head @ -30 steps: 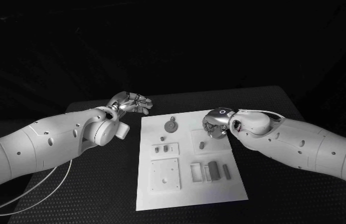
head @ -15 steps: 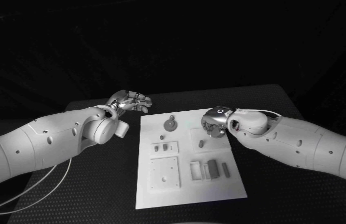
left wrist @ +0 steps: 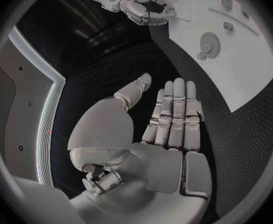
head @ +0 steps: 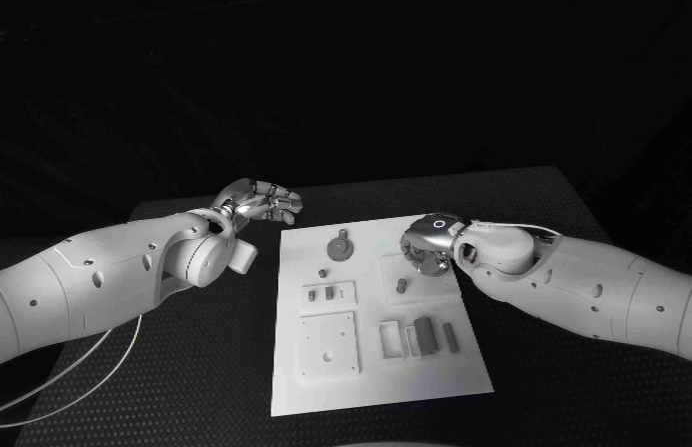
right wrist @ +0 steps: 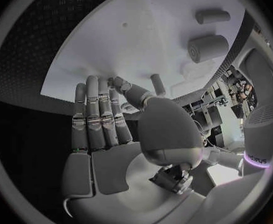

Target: Assemble the parts on the task board

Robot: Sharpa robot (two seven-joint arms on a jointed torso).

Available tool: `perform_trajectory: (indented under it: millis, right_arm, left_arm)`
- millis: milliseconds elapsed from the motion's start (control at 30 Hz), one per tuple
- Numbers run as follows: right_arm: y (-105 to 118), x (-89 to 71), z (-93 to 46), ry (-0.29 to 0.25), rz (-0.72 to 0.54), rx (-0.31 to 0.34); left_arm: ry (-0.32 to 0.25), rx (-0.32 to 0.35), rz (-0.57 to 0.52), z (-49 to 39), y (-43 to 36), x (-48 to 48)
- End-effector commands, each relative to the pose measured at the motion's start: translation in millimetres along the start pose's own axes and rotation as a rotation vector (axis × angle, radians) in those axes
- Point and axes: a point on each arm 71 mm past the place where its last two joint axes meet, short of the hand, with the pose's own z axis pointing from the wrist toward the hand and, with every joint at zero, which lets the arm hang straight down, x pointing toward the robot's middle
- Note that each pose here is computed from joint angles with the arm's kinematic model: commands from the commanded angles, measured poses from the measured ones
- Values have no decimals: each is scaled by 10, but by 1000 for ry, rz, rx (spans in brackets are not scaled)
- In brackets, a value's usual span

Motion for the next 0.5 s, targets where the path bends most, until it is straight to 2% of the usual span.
perform_trajectory:
  millis: [33,500]
  right_arm:
    - [48,145,-20,42,-11,-3]
    - [75,64,-48,-16,6,-4]
  left_arm:
    - [3,8,-7,6,-18,5]
    - [-11,5,-3,14,-4,-42]
